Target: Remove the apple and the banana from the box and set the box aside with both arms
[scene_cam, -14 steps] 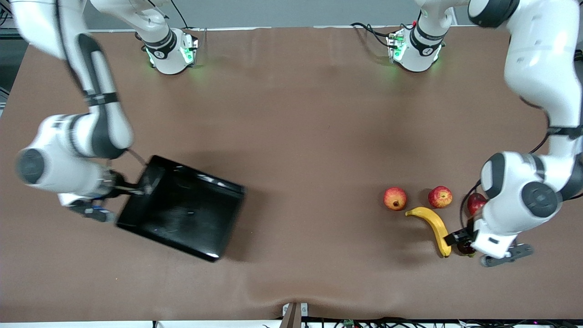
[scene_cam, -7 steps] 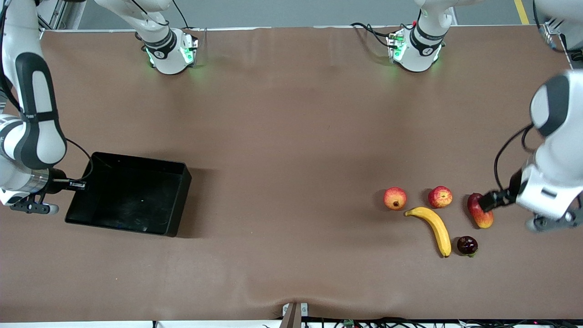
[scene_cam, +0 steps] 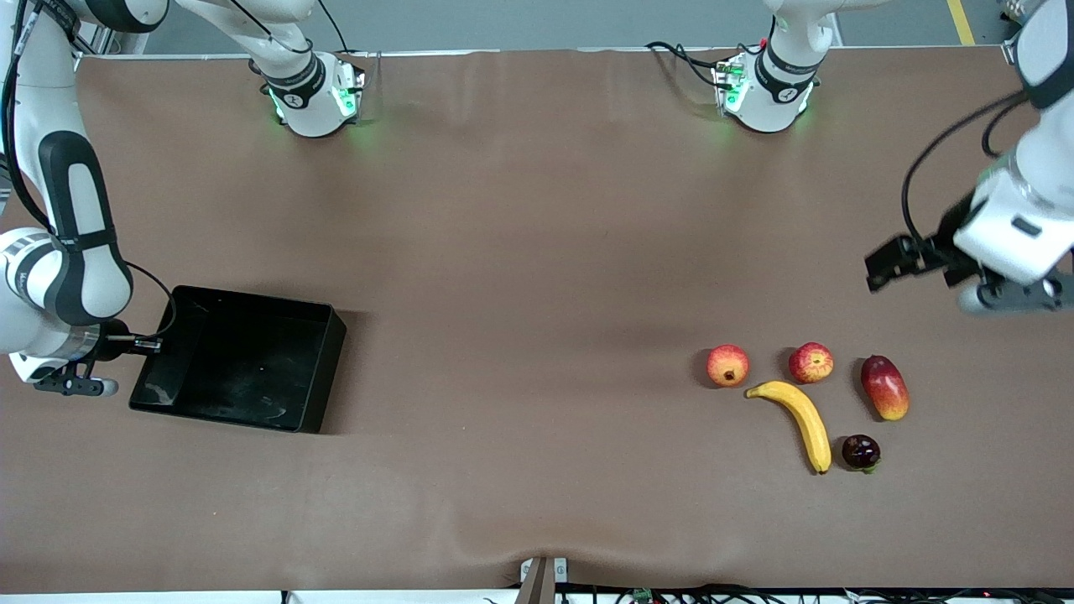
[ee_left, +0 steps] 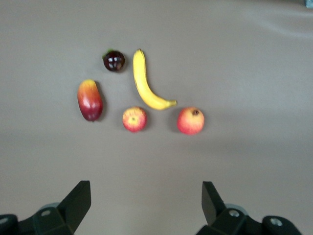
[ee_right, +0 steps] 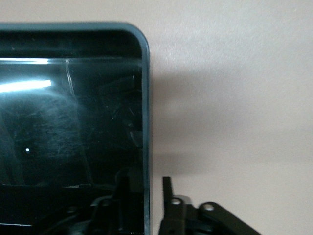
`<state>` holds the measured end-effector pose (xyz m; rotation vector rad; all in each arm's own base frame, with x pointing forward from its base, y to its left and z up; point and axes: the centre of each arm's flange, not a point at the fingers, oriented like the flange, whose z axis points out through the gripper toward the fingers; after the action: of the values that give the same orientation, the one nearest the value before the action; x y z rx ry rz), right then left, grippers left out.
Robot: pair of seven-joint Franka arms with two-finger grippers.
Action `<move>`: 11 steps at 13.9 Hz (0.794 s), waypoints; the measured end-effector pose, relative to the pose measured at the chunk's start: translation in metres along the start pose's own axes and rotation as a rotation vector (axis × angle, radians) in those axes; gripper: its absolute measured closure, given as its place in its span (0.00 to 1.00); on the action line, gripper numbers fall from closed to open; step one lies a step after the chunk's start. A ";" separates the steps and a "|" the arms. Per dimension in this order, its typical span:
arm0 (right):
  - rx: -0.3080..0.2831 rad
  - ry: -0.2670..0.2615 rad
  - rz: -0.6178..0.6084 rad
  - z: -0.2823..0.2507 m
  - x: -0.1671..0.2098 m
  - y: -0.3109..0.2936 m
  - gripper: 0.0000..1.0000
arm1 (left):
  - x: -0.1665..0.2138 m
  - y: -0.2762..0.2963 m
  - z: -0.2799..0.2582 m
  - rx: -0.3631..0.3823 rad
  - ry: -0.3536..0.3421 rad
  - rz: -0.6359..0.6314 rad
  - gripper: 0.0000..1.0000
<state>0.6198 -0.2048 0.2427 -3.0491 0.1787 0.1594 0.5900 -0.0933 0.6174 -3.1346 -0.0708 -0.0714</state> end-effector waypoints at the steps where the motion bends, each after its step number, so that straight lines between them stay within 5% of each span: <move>1: -0.002 0.017 -0.004 -0.009 0.004 -0.002 0.50 | -0.016 0.000 -0.006 0.000 -0.002 -0.001 0.00; 6: -0.041 0.081 -0.056 -0.107 0.018 -0.057 0.00 | -0.078 -0.002 -0.030 0.020 0.011 0.002 0.00; 11: -0.031 0.043 -0.069 -0.205 -0.013 -0.145 0.00 | -0.082 -0.017 -0.031 0.022 -0.007 0.037 0.00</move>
<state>0.6445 -0.0781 0.4588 -3.0865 0.0745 0.0937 0.5062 -0.0799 0.6446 -3.1126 -0.0134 -0.0594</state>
